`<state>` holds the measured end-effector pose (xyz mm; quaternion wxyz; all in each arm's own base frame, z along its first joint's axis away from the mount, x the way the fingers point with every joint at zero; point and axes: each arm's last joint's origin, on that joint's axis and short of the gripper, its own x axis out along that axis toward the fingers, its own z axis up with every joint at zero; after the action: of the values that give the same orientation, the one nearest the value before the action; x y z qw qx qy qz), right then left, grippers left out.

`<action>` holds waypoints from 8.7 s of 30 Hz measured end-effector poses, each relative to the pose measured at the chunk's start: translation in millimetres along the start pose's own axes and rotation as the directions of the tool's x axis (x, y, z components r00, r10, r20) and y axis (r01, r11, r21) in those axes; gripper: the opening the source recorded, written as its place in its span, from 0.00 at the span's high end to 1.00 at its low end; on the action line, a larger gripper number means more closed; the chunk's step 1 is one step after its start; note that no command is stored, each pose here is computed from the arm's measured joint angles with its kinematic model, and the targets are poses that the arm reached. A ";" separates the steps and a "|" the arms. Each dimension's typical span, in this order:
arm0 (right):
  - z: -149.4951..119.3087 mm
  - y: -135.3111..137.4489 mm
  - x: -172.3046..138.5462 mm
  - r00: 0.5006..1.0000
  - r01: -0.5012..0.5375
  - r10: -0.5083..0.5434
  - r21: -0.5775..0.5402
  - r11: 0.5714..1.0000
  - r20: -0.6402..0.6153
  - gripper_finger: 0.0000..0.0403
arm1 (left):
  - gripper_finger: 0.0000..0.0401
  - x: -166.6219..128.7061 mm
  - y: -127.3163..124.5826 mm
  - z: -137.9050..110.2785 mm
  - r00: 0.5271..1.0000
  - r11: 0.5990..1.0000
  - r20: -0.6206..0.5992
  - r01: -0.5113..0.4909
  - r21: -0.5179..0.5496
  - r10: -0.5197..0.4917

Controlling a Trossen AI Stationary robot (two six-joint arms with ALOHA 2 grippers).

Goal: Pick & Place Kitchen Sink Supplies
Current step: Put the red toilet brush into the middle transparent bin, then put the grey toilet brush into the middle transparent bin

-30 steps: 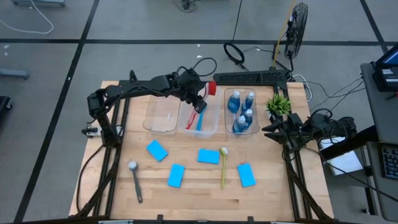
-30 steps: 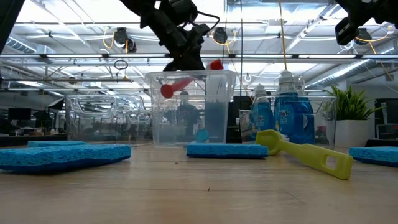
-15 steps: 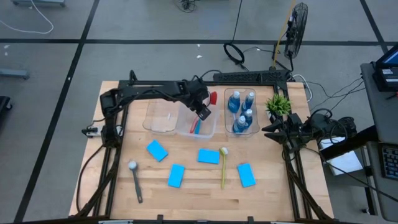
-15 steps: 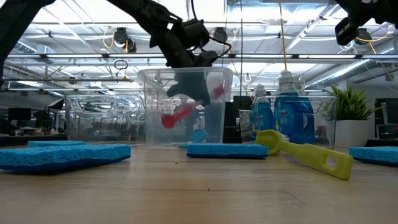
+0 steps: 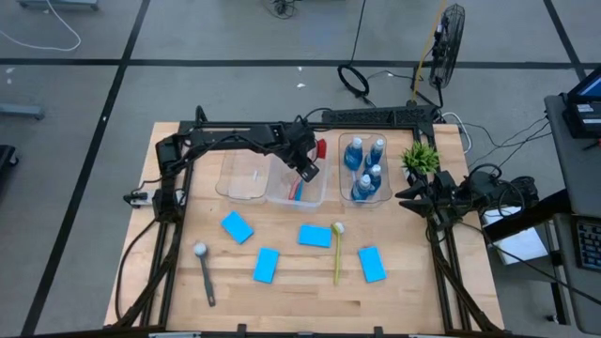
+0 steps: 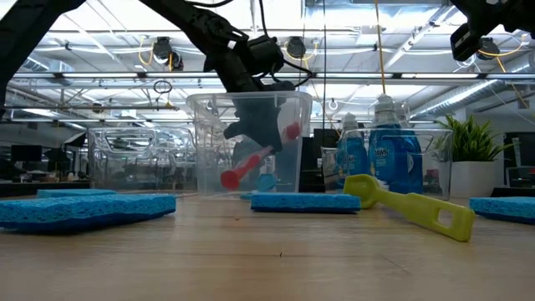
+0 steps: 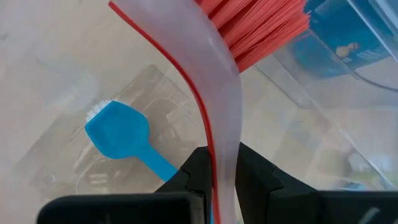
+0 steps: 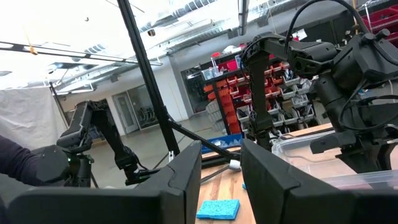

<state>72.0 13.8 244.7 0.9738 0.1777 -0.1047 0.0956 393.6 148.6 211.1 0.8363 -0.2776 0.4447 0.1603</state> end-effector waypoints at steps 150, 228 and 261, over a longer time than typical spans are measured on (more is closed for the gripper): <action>-6.5 -2.1 -0.1 0.998 0.018 -0.018 0.003 1.000 -0.067 0.75 | 0.69 -131.4 -100.3 -361.7 0.879 0.563 -0.422 -0.469 -0.680 0.223; -4.5 -3.1 -0.1 0.997 0.065 -0.064 0.017 0.998 -0.034 0.75 | 0.88 -97.1 -74.4 -374.2 0.899 0.591 -0.422 -0.404 -0.698 0.115; -4.5 -3.0 -0.1 0.997 0.064 -0.063 0.017 0.998 -0.034 0.75 | 0.88 -162.5 -100.5 -319.0 0.856 0.860 0.375 0.457 -0.226 -0.356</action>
<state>73.4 12.7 239.6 0.9763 0.1883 -0.0817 0.0687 146.6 -128.3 235.1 0.8583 -0.4632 0.2026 0.0877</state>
